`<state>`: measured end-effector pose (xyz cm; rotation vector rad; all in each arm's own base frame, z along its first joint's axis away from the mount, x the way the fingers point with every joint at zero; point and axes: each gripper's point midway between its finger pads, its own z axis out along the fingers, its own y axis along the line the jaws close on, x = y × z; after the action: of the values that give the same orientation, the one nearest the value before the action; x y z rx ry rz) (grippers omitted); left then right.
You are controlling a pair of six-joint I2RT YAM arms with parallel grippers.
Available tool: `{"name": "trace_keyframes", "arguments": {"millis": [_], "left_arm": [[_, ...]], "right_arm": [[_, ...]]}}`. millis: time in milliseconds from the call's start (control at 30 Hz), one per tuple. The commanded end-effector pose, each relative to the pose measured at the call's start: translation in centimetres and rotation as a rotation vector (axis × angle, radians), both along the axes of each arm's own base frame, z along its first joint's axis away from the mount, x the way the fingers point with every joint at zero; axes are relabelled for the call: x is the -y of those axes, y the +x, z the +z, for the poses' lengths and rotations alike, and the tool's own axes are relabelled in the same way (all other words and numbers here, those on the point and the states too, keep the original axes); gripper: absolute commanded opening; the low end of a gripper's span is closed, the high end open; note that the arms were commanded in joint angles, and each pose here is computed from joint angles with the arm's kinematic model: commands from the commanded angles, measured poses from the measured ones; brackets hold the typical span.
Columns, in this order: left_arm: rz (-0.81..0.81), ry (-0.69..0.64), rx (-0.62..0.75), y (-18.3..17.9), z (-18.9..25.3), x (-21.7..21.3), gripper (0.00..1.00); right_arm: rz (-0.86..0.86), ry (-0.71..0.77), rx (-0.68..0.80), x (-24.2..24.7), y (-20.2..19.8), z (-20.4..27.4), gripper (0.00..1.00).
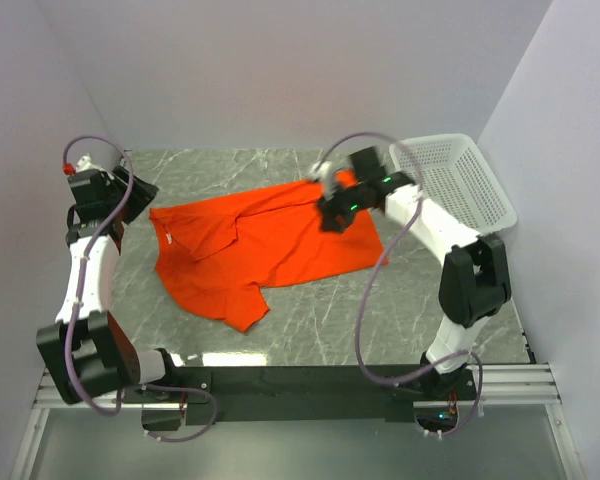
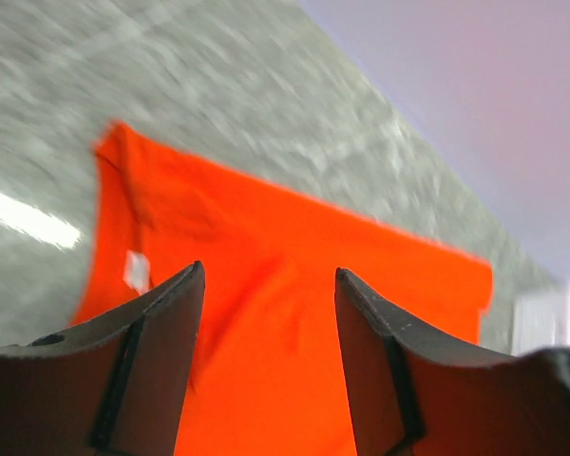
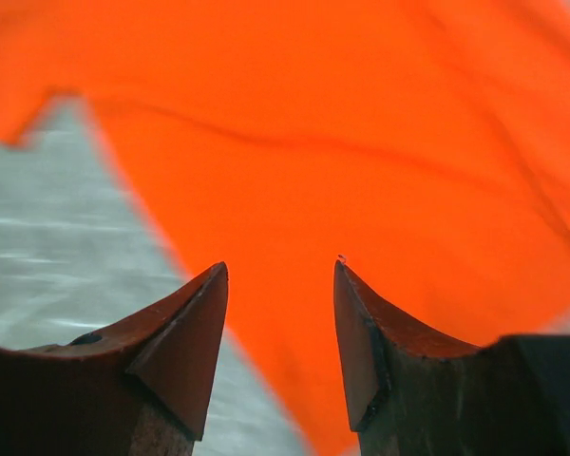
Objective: Fold and stack the t-shirts
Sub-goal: Fold the tshirt
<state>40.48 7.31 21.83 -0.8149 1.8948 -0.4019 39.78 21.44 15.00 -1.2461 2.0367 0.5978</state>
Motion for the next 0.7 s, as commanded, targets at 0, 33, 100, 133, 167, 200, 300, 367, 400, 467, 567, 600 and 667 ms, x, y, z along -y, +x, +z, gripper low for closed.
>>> {"name": "trace_keyframes", "arguments": {"millis": [0, 33, 100, 133, 167, 200, 300, 367, 400, 467, 567, 600, 667], "left_arm": [[-0.103, 0.008, -0.015, -2.6, -0.9, 2.7, 0.62], [-0.103, 0.014, -0.014, -3.2, -0.7, 2.8, 0.62], [-0.099, 0.041, -0.006, -5.2, 0.0, 3.1, 0.63], [-0.083, 0.06, -0.002, -5.7, 0.2, 2.9, 0.64], [-0.075, 0.083, 0.015, -6.9, 0.6, 3.0, 0.66], [-0.06, 0.098, 0.023, -7.4, 0.8, 2.9, 0.67], [-0.002, 0.145, 0.063, -9.0, 1.5, 2.2, 0.7], [0.014, 0.154, 0.08, -9.8, 1.3, 2.2, 0.71], [0.019, 0.154, 0.09, -9.9, 1.3, 2.2, 0.71], [0.024, 0.155, 0.097, -10.5, 0.7, 2.4, 0.71], [0.025, 0.157, 0.108, -10.9, 0.3, 2.5, 0.71], [0.03, 0.155, 0.111, -10.9, 0.4, 2.5, 0.71], [0.034, 0.164, 0.123, -11.1, 0.9, 2.4, 0.72]], "right_arm": [[0.171, 0.022, 0.062, -8.2, -6.0, 1.0, 0.54], [0.108, 0.002, 0.022, -9.4, -5.3, -0.1, 0.52], [-0.018, 0.094, -0.104, -12.9, -4.6, 2.5, 0.5], [-0.044, 0.094, -0.201, -14.5, -4.6, 0.5, 0.5], [-0.105, 0.17, -0.267, -16.4, -4.1, 2.3, 0.49], [-0.153, 0.192, -0.303, -17.3, -3.5, 2.2, 0.5], [-0.261, 0.265, -0.416, -20.7, -2.1, 1.4, 0.51], [-0.305, 0.265, -0.477, -22.1, -1.9, -0.5, 0.52], [-0.352, 0.294, -0.489, -22.9, -1.2, 0.0, 0.54], [-0.409, 0.285, -0.499, -23.9, -0.8, -1.4, 0.54], [-0.462, 0.288, -0.5, -25.4, 0.1, -2.6, 0.55], [-0.458, 0.303, -0.495, -26.1, 0.3, -2.2, 0.54], [-0.47, 0.293, -0.497, -26.9, 0.6, -3.8, 0.54]]}}
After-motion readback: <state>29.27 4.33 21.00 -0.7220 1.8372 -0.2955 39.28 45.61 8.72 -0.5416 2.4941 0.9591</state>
